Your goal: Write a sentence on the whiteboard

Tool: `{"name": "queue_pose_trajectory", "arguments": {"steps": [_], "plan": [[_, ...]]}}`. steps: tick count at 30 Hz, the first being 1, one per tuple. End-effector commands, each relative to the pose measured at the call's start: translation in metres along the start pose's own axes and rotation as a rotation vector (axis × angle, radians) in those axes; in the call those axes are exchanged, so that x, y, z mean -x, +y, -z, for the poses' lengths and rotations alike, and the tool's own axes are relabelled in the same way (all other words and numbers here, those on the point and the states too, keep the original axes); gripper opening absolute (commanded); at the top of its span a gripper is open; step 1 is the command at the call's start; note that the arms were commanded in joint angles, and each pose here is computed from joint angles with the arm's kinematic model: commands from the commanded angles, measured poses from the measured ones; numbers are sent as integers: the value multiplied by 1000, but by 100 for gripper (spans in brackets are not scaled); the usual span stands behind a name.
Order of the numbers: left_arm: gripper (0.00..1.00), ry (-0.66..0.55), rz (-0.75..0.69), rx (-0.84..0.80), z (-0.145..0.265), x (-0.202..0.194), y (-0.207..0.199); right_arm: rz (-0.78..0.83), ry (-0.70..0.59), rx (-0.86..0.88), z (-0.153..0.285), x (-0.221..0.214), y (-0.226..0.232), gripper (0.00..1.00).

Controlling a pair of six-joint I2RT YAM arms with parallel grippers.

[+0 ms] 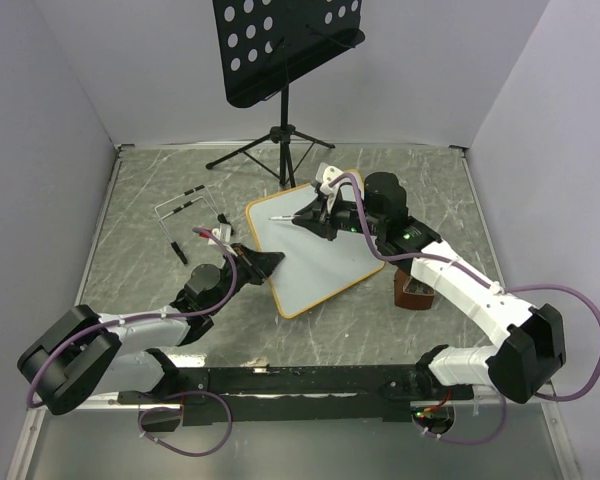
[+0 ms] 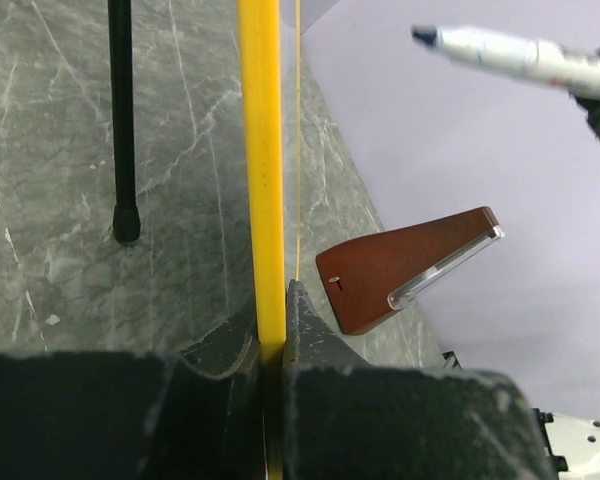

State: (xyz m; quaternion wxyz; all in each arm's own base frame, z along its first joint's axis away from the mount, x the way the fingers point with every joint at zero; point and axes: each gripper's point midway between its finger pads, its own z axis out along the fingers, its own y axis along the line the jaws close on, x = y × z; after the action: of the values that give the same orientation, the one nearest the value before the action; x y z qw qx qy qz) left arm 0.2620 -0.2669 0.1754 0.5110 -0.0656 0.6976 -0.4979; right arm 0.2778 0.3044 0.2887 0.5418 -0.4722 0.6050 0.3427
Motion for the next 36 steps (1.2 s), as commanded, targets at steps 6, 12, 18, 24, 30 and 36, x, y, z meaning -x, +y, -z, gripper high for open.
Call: {"name": "queue_pose_trajectory", "arguments": {"steps": [6, 12, 18, 24, 30, 36], "plan": [[1, 12, -126, -77, -5, 2, -17, 56, -90, -14, -13, 16, -9, 0], [1, 19, -123, -89, -7, 0, -20, 42, -77, -27, -16, 7, -12, 0], [1, 20, -119, -96, -7, 0, -20, 35, -63, -40, -17, 1, -14, 0], [1, 17, -118, -101, -6, 0, -21, 27, -40, -32, -19, -6, -14, 0], [1, 12, -112, -107, -4, 0, -21, 17, -12, -16, -19, -16, -11, 0], [1, 1, -110, -101, -4, 3, -20, 12, 3, -9, -17, -20, -8, 0]]}}
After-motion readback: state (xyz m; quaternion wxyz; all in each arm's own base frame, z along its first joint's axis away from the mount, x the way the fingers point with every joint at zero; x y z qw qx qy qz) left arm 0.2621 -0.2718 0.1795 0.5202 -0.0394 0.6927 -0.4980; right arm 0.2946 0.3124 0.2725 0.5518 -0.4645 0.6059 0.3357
